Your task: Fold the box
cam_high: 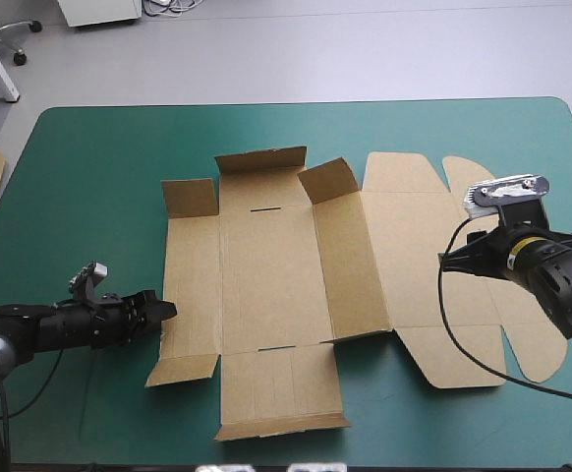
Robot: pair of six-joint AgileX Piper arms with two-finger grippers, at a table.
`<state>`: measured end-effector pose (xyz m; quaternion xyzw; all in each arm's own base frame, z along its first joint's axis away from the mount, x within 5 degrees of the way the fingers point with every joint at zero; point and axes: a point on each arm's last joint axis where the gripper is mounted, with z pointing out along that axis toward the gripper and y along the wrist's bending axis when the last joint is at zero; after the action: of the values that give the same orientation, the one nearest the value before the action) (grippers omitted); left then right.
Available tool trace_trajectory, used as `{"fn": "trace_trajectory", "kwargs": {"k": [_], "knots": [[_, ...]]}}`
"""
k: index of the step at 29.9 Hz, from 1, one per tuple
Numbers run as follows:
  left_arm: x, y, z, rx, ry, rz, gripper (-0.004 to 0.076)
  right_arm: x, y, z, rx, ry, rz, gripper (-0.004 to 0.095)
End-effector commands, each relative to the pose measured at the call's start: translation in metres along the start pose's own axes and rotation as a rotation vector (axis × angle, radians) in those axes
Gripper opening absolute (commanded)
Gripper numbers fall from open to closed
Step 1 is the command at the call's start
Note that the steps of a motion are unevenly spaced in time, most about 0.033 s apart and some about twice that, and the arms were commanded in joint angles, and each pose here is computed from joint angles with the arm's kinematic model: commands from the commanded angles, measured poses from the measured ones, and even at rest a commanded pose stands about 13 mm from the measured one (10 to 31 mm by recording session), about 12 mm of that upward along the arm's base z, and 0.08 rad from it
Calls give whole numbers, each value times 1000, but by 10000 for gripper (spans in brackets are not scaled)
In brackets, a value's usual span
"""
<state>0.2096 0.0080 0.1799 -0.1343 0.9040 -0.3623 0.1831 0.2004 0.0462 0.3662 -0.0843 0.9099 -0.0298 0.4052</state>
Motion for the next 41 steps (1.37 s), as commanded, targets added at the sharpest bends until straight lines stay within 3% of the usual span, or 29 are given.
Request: {"fn": "trace_trajectory", "kwargs": {"k": [1, 6, 11, 15, 19, 22, 27, 33, 41], "knots": [[-6, -11, 0, 119, -48, 13, 356, -12, -4, -10, 7, -93, -5, 430], [-17, -38, -5, 403, -175, 23, 356, -12, -4, -10, 7, -93, -5, 430], [-15, -60, 10, 468, -138, 78, 356, -12, -4, -10, 7, -93, -5, 430], [-20, -75, 25, 400, -74, 198, 356, -12, -4, -10, 7, -93, -5, 430], [-44, -85, 7, 350, -104, 274, 356, -12, -4, -10, 11, -90, -10, 430], [-57, -84, -9, 174, -83, 326, 356, -12, -4, -10, 12, -87, -11, 430], [-45, -59, -19, -183, 105, 323, 356, -12, -4, -10, 10, -87, -9, 431], [-26, -40, -12, -248, 113, 245, 356, -12, -4, -10, 12, -87, -8, 430], [-15, -43, 7, -201, 121, 224, 364, -12, -5, -10, 19, -87, -14, 430]]}}
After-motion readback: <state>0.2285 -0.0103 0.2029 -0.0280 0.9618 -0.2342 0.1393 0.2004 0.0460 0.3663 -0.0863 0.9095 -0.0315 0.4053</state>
